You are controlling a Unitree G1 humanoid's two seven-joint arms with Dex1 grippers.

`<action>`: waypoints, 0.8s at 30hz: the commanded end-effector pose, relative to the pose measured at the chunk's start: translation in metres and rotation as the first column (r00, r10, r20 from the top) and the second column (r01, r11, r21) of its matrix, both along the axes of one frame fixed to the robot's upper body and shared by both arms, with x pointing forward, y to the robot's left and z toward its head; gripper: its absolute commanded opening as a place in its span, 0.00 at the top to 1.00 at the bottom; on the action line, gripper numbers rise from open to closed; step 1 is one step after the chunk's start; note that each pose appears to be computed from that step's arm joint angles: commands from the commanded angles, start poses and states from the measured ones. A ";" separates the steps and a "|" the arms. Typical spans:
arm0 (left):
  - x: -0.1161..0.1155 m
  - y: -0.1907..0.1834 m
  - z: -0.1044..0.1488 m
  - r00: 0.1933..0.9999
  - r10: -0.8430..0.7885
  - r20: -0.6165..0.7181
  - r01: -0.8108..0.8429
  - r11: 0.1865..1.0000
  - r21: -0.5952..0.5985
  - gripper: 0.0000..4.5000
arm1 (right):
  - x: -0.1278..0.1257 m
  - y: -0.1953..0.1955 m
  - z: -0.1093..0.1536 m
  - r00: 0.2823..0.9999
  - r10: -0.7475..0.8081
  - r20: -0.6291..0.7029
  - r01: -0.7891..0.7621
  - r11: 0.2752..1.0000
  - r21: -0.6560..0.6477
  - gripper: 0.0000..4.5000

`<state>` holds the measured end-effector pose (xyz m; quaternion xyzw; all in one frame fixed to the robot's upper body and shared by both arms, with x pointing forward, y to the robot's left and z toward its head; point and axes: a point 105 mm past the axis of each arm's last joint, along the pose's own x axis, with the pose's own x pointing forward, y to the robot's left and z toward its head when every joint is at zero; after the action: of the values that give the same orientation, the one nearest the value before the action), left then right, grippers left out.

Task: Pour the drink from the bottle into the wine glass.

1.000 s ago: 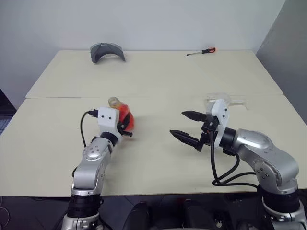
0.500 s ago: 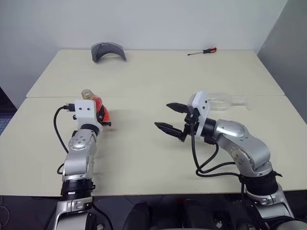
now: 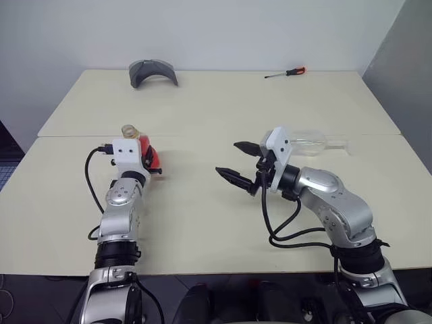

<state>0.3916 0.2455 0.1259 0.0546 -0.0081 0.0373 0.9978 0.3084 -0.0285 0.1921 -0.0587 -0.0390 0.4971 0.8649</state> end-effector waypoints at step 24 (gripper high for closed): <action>0.011 -0.016 0.016 0.997 -0.018 -0.073 0.011 0.995 -0.098 0.79 | -0.001 0.001 0.014 0.997 0.003 0.077 -0.004 1.000 0.009 0.01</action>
<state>0.4005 0.2346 0.1308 0.0024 0.0454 0.0425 0.9981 0.3096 -0.0295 0.1939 -0.0671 -0.0471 0.4932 0.8661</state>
